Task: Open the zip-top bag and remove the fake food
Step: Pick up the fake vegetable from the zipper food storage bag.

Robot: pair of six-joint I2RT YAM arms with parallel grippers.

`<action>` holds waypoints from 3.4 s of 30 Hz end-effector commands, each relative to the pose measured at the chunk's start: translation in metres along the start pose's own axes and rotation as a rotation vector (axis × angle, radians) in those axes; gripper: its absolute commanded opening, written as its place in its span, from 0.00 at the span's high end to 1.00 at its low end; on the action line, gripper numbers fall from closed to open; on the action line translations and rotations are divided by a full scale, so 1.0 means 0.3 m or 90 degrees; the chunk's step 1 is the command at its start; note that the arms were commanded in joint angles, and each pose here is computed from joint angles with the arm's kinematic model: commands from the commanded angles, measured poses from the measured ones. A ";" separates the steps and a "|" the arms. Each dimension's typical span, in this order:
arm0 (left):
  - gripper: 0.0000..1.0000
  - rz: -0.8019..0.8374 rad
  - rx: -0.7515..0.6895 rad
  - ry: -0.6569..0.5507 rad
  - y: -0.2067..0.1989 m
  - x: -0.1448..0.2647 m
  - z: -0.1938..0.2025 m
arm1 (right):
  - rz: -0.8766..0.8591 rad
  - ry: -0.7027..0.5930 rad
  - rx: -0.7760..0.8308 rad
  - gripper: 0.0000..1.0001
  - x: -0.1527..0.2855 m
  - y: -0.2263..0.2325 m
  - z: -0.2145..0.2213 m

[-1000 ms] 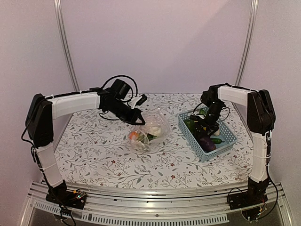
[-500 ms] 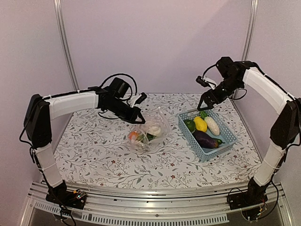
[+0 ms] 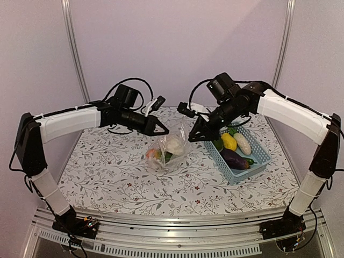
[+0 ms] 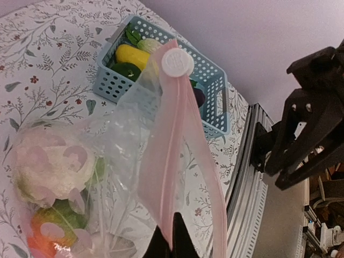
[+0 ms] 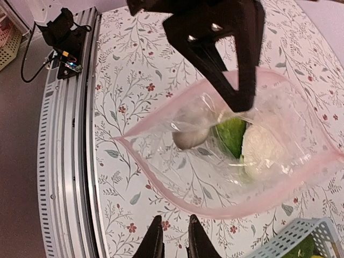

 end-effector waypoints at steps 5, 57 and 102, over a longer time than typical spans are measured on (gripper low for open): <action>1.00 0.023 -0.027 -0.080 -0.031 0.049 -0.044 | 0.015 0.007 0.046 0.88 -0.179 0.040 -0.082; 0.53 -0.128 0.312 0.213 0.239 -0.092 0.343 | -0.087 0.109 -0.121 0.54 -0.589 -0.044 0.136; 1.00 -0.092 0.328 0.169 0.108 -0.133 0.469 | -0.124 0.046 -0.053 0.62 -0.522 -0.006 0.132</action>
Point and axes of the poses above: each gripper's point midway between its finger pads, its own x axis back along the fingers, its own y axis along the line the jaws close on, z = x × y, the point moved 10 cm from there along x, back along the fingers, and after that the axes turned 12 degrees about -x, right-handed, at the moved point
